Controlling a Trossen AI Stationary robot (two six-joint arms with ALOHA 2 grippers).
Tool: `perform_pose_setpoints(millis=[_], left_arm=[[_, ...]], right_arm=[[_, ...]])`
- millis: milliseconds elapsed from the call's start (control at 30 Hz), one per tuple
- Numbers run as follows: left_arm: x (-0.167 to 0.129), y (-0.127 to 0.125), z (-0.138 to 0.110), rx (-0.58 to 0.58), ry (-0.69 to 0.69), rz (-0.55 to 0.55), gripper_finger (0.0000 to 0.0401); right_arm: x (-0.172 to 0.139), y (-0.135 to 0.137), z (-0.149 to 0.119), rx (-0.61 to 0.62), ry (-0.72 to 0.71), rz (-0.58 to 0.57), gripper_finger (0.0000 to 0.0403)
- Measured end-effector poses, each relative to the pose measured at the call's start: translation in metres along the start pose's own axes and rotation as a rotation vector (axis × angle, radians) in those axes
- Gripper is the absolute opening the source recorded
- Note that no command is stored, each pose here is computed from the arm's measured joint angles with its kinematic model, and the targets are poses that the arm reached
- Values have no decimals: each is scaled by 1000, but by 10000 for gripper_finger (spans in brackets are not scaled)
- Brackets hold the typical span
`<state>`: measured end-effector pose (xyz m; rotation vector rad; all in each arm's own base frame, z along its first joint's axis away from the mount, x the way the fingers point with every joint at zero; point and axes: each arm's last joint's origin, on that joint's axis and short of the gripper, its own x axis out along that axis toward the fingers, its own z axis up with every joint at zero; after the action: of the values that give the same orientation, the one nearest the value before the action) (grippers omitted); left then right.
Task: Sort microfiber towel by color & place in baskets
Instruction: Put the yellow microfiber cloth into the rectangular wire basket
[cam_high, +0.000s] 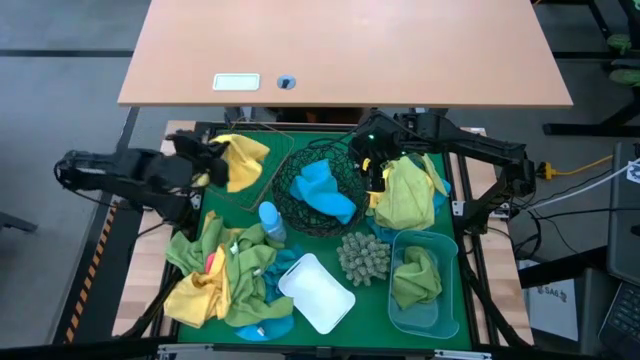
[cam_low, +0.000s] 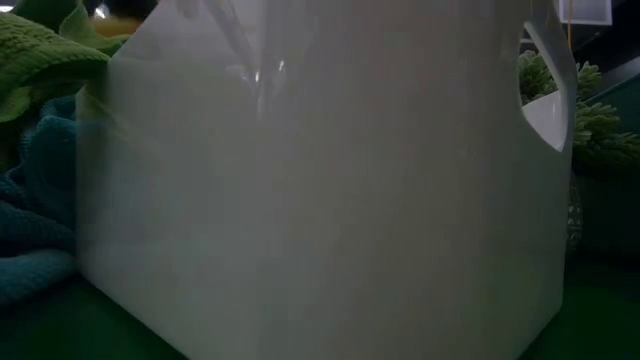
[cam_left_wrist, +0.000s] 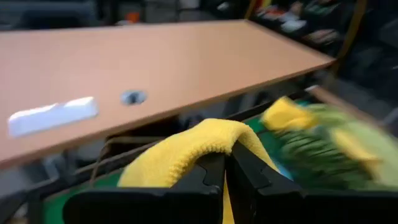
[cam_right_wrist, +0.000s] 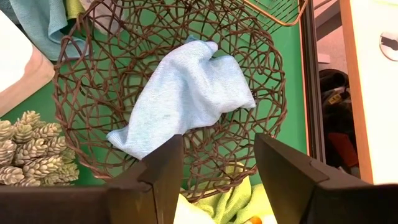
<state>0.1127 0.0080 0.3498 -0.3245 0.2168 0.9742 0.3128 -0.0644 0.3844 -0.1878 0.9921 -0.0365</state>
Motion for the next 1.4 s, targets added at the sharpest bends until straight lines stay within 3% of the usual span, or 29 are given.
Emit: perform_pose_setpoints(millis=[167, 367, 600, 933, 1200, 1400], left_arm=[[30, 2, -33, -16, 58, 93, 0], [64, 6, -65, -23, 156, 131, 0], [90, 9, -84, 11, 205, 153, 0], [100, 8, -88, 27, 225, 178, 52], [95, 5, -84, 75, 325, 28, 115], [86, 0, -63, 119, 351, -52, 153]], right_arm=[[0, 0, 0, 0, 0, 0, 197], [-2, 0, -2, 0, 7, 2, 197], [-18, 3, -11, 24, 32, 14, 197], [-50, 10, -30, 135, 67, 41, 197], [-69, 13, -38, 135, 53, 37, 197], [-70, 13, -39, 155, 52, 36, 197]])
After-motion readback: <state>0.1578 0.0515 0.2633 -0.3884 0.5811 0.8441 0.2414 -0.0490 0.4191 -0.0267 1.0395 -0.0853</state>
